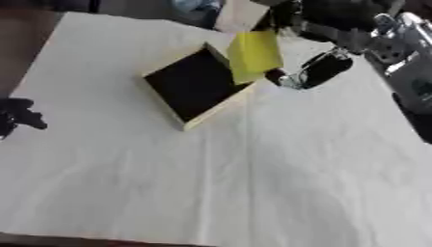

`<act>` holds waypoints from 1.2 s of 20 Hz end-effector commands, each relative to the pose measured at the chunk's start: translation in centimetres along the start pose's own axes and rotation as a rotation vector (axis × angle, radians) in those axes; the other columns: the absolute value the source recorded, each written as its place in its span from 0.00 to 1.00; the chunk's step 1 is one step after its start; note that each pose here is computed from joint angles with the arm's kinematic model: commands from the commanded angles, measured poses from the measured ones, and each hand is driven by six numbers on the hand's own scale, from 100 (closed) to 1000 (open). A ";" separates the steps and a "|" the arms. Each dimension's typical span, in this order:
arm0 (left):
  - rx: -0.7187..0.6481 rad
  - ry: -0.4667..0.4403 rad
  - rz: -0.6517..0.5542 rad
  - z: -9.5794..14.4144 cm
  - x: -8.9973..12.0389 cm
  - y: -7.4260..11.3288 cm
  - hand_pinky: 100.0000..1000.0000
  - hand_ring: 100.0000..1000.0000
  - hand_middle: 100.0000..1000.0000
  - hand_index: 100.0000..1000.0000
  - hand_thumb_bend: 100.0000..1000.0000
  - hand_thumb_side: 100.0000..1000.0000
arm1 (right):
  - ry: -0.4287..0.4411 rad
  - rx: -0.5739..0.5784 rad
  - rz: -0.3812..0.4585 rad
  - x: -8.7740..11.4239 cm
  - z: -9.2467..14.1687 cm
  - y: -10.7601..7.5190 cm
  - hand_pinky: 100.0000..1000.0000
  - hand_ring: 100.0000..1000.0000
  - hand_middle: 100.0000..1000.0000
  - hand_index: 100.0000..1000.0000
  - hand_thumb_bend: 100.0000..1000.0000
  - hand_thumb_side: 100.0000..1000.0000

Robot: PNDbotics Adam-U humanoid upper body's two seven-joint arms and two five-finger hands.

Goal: Pick up objects on the table and place them in the box.

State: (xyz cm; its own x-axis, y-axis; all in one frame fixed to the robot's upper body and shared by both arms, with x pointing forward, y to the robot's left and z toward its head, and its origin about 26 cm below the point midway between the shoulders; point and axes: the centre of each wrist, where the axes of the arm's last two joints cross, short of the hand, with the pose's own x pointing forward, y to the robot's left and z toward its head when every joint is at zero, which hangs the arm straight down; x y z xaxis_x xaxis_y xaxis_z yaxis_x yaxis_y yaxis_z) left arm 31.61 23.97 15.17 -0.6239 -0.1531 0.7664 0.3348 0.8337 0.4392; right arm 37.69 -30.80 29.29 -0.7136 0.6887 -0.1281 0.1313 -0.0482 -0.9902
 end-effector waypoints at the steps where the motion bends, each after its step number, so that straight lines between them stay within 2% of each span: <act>1: -0.044 -0.054 -0.008 -1.0 1.2 0.0 0.83 0.57 0.51 0.75 0.08 0.85 | 0.032 -0.012 0.020 -1.1 0.4 -0.8 0.73 0.69 0.75 0.84 0.13 0.26; 12: -0.119 -0.126 0.030 -2.8 2.3 -0.8 0.83 0.57 0.51 0.75 0.08 0.85 | 0.122 -0.008 -0.058 -4.5 -0.3 2.2 0.73 0.69 0.76 0.84 0.08 0.33; 16: -0.124 -0.130 0.034 -3.0 2.4 -0.9 0.83 0.57 0.51 0.75 0.08 0.85 | 0.129 -0.016 -0.061 -4.9 -0.4 2.7 0.73 0.69 0.76 0.84 0.08 0.33; 17: -0.124 -0.131 0.035 -3.0 2.4 -0.9 0.83 0.57 0.51 0.75 0.08 0.85 | 0.130 -0.017 -0.062 -5.0 -0.4 2.8 0.73 0.69 0.76 0.85 0.07 0.39; 23: -0.123 -0.138 0.042 -3.2 2.5 -1.0 0.83 0.57 0.51 0.75 0.08 0.85 | 0.148 -0.031 -0.083 -5.4 -0.8 3.7 0.73 0.69 0.76 0.85 0.07 0.39; 24: -0.124 -0.148 0.047 -3.3 2.7 -1.1 0.82 0.57 0.51 0.75 0.08 0.85 | 0.145 -0.021 -0.092 -5.4 -1.0 4.1 0.72 0.69 0.76 0.84 0.10 0.50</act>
State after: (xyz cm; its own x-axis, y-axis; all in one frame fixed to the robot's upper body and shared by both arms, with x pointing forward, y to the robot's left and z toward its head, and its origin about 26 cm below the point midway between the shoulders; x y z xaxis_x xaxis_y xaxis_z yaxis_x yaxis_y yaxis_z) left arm 32.14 21.10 17.37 -0.6749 -0.0423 0.7367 0.4483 0.7694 0.4550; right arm 42.80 -33.68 24.74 -0.6220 0.7830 -0.0024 0.0527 0.0387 -0.9979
